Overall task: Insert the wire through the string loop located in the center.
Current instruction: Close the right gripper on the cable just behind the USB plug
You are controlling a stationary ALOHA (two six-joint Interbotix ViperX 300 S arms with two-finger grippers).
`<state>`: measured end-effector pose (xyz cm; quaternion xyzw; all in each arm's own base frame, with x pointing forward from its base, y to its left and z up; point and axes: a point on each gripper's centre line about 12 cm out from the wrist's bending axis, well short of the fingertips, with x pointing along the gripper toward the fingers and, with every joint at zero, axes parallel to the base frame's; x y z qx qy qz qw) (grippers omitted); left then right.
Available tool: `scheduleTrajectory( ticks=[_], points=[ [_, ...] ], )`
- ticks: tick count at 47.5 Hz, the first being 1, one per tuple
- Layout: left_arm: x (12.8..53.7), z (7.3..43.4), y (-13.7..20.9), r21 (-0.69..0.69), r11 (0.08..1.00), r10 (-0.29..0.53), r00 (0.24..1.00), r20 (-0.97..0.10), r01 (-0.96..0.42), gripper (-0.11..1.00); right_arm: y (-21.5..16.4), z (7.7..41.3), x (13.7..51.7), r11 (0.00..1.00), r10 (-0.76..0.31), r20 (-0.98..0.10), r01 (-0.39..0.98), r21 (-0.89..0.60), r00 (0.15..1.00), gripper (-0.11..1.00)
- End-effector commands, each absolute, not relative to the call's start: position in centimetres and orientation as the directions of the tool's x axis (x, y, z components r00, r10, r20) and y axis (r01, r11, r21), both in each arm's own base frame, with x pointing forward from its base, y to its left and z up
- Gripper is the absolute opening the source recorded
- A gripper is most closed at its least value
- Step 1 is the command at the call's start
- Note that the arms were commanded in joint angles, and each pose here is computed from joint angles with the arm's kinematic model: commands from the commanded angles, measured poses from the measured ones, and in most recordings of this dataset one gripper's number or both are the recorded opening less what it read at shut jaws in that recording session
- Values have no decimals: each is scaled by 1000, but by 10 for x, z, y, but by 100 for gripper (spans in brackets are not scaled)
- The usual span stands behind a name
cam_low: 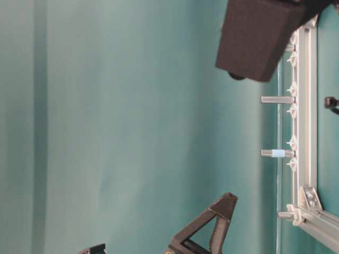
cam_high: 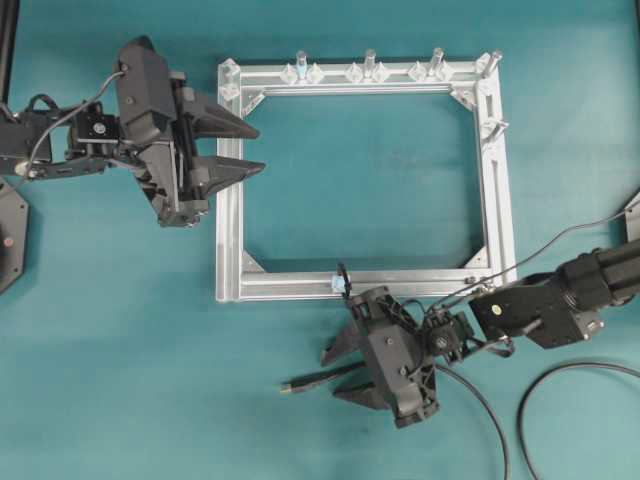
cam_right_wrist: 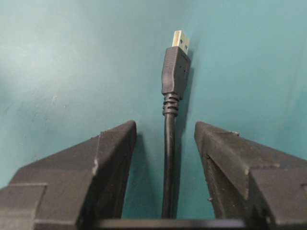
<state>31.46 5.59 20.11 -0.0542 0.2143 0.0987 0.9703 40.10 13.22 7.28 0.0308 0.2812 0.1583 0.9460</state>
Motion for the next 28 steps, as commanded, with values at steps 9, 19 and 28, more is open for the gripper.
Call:
scheduleTrajectory(
  ticks=[9,19,28],
  points=[
    [316,210,55,-60,976,167,902,-399,-208,55,135,82,404,946,323,-504,-290,145,801,57],
    [315,209,55,-60,976,167,900,-401,-208,55,132,75,401,953,299,-566,-272,134,768,21],
    [315,209,55,-60,976,167,900,-401,-208,55,130,72,400,956,286,-597,-264,127,749,7]
  ],
)
